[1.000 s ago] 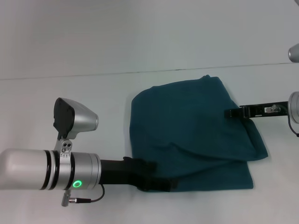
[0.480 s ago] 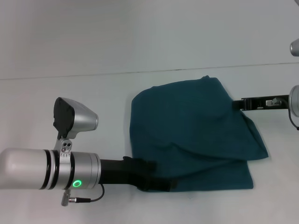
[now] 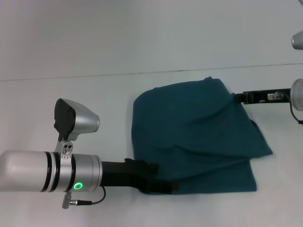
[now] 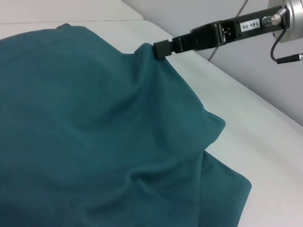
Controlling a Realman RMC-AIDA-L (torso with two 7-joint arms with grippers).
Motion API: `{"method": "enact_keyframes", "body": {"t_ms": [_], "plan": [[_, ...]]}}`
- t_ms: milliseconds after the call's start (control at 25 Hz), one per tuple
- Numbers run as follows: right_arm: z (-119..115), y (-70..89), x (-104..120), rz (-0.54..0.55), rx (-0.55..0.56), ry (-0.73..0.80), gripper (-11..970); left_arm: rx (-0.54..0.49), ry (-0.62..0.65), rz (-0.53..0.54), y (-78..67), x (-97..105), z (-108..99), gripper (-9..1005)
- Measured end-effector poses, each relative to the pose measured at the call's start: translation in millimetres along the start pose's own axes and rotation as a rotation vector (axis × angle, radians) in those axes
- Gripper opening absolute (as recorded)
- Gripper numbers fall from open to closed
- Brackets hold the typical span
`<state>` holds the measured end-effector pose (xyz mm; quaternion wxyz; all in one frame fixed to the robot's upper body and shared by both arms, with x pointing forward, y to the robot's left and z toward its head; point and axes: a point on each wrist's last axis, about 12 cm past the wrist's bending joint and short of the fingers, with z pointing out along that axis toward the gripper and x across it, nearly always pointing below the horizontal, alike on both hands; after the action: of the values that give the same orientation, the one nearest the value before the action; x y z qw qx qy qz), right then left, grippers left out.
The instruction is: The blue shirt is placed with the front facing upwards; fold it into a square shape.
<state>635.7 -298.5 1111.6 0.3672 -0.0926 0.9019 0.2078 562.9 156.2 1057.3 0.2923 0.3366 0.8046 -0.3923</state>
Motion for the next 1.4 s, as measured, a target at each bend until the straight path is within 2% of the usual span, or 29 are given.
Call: {"method": "enact_keyframes", "body": {"t_ms": [400,720,1160,1400], "plan": [[0,4.3,-18,-0.044,0.016,-0.043,-1,-0.001,0.000,0.001,0.1,0,0,921],[-3,-4.5,-10,-0.023,0.051,-0.052,9,-0.001,0.000,0.000,0.1,-1,0,921],[-6,-12.6,1,0.018,0.054,-0.023,417,0.002,0.000,0.003,-0.3,-2,1,921],[-3,-11.7,12,0.024,0.032,0.031,687,0.002,0.000,0.004,-0.3,-3,1,920]]}}
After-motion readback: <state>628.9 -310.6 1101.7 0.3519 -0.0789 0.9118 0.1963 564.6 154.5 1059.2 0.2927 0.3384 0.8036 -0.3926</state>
